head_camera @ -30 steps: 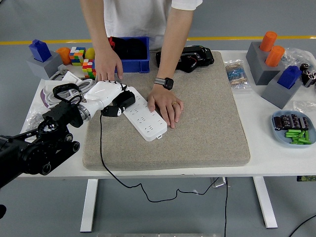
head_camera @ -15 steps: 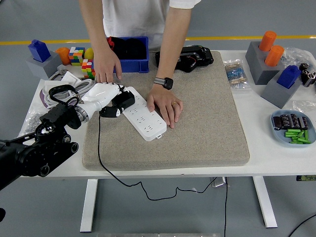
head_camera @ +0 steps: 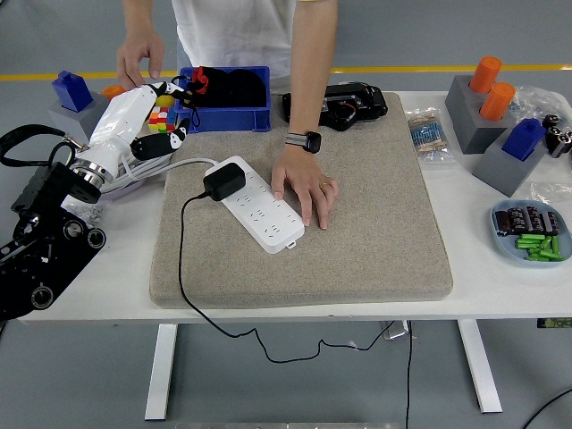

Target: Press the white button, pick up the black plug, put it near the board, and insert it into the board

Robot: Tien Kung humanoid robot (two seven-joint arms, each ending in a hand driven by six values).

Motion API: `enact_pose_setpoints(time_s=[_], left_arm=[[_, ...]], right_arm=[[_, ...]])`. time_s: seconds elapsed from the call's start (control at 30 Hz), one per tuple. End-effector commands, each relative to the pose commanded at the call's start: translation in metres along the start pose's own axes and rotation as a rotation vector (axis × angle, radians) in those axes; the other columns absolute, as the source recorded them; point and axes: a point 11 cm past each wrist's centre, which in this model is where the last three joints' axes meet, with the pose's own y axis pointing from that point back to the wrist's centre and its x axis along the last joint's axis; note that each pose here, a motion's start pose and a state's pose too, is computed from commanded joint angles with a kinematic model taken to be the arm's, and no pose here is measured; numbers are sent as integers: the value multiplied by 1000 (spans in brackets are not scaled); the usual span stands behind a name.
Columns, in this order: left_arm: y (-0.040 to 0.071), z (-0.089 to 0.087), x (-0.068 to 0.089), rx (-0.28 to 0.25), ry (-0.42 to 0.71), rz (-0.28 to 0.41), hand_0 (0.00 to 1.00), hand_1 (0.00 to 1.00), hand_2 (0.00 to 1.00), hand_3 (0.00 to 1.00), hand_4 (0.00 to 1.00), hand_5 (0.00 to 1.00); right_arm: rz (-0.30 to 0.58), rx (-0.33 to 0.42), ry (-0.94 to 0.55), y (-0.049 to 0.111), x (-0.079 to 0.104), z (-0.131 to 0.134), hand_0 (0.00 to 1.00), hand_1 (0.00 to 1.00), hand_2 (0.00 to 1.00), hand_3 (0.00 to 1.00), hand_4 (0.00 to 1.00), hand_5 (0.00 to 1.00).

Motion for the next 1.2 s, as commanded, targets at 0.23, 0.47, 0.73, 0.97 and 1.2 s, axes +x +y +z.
enact_pose_setpoints(time_s=[0.23,0.47,0.73,0.97,1.2], left_arm=[[14,-40,22,127,108,87,791,825,745,694,603,182],[34,-70,16,262,202,81,778,824,750,705,615,207],[63,-91,7,349,278,92,764,818,755,708,610,193],[73,-102,17,386,291,137,754,806,744,707,630,212],[72,-104,29,386,287,163,751,803,737,706,634,219]], right_arm=[[5,12,-11,-1,2,-8,615,514,518,533,623,268],[5,16,-26,-2,3,-15,615,514,518,529,623,269],[8,20,-29,-2,4,-19,616,518,519,529,623,269],[-2,13,-24,-2,0,-19,616,515,520,532,623,270],[-35,-23,-4,-2,-6,-20,617,533,535,542,623,272]])
